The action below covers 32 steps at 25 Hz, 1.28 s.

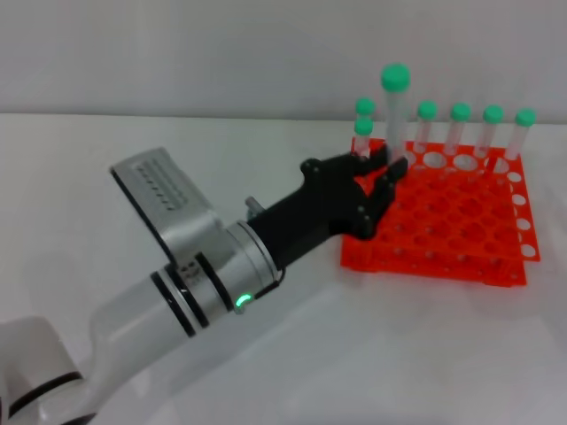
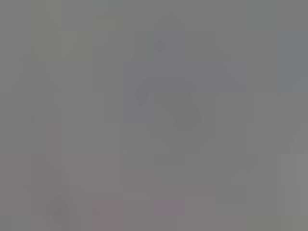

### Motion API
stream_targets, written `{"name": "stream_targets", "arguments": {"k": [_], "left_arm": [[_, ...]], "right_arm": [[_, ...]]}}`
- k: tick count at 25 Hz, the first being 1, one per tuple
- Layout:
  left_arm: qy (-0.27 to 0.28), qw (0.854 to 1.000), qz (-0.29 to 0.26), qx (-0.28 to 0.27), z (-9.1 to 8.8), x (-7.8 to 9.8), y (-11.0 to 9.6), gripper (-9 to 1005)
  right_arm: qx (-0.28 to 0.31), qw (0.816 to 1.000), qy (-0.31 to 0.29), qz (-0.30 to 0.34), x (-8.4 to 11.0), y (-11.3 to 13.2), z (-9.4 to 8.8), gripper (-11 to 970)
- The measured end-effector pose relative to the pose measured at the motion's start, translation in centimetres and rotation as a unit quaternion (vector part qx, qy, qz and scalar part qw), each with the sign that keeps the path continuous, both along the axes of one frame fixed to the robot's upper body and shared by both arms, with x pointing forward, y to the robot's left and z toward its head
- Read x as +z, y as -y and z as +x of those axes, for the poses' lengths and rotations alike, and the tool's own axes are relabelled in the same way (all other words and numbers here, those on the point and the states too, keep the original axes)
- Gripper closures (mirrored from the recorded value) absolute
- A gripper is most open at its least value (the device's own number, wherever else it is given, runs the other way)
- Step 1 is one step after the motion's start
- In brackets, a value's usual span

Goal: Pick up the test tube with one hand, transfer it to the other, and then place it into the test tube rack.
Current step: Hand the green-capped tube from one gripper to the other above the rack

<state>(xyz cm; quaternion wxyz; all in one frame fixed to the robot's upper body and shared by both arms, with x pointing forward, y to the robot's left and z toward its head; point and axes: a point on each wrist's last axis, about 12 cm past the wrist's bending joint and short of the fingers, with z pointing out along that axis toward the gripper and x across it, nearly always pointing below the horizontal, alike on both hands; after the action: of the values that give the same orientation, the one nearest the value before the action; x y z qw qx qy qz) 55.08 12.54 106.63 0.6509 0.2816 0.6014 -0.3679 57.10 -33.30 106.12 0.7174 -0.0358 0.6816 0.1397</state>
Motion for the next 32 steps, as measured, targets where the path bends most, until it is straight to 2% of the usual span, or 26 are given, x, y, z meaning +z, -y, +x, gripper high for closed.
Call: {"name": "stream_targets", "arguments": {"k": [4,9,12,17,20,32], "left_arm": [[-0.014,1.000,0.006,0.006,-0.4,-0.6,0.0,811],[-0.026,1.000,0.006,0.016,-1.1,-1.3,-0.6,812],[-0.033,0.999,0.008,0.020,-1.3,-1.6,-0.8,812],[-0.052,0.998,0.036,0.014,-1.4,-2.3,-0.4,812],[-0.054,0.996,0.070,-0.008,-1.4,-2.7,0.3,812],[-0.041,0.995,0.088,-0.022,-1.2,-2.5,0.5,812]], "right_arm": [[0.131,0.991,-0.010,0.036,2.2,1.4,-0.4,227],[0.258,0.965,-0.005,0.045,5.6,2.2,-0.4,227],[0.327,0.944,0.000,0.035,7.1,1.3,0.0,226],[0.418,0.908,-0.027,0.008,8.4,-1.4,1.3,226],[0.439,0.898,-0.036,-0.004,8.4,-3.2,2.0,227],[0.425,0.903,-0.060,0.013,6.6,-4.9,1.9,241]]}}
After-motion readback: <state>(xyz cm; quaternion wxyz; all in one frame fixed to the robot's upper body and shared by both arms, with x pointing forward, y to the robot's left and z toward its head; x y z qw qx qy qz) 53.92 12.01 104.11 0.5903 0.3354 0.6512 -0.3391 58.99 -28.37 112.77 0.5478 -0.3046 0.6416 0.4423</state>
